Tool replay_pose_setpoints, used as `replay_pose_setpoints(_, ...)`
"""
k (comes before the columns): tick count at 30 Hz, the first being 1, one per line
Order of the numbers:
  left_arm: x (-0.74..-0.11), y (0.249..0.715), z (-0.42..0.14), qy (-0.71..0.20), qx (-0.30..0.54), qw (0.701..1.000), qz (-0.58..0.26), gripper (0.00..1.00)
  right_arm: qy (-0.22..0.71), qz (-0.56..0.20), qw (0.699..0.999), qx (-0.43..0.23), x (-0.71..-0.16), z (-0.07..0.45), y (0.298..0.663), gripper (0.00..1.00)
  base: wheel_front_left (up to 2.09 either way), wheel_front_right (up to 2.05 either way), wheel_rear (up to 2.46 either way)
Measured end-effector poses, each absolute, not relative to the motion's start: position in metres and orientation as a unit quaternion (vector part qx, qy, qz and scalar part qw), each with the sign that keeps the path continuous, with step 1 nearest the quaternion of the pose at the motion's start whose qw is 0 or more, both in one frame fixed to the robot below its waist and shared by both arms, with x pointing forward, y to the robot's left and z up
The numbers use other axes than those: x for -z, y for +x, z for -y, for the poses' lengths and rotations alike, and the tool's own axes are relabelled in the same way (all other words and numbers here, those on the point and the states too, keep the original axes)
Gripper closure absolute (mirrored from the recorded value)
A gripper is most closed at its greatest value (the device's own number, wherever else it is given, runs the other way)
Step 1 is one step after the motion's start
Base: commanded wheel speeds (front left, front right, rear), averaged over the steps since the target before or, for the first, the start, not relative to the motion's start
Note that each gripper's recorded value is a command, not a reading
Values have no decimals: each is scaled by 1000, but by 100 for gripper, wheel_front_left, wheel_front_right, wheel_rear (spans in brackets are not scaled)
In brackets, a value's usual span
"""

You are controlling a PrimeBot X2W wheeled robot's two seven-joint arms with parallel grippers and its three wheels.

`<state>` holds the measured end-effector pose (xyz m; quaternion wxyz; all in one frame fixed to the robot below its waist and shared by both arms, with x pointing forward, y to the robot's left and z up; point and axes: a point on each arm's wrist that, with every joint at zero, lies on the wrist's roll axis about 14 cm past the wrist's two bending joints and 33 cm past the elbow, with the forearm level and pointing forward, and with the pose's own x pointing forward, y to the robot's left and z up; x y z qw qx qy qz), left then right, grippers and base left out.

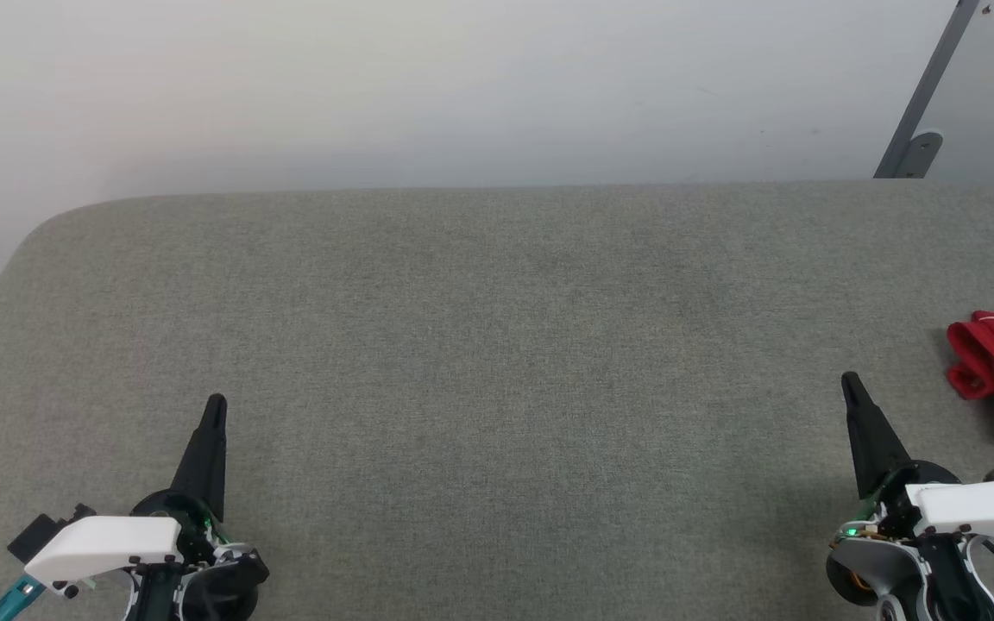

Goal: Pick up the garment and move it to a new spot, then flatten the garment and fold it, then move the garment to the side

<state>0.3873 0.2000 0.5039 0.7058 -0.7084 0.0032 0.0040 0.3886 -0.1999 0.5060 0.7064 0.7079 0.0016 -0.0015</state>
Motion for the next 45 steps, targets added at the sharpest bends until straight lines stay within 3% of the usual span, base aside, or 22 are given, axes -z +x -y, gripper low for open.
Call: replay_pose_setpoints(45, -504, 387, -200, -708, -3, 706, -4, 100, 708, -2, 706, 1, -506, 200, 389, 100, 0, 0, 0)
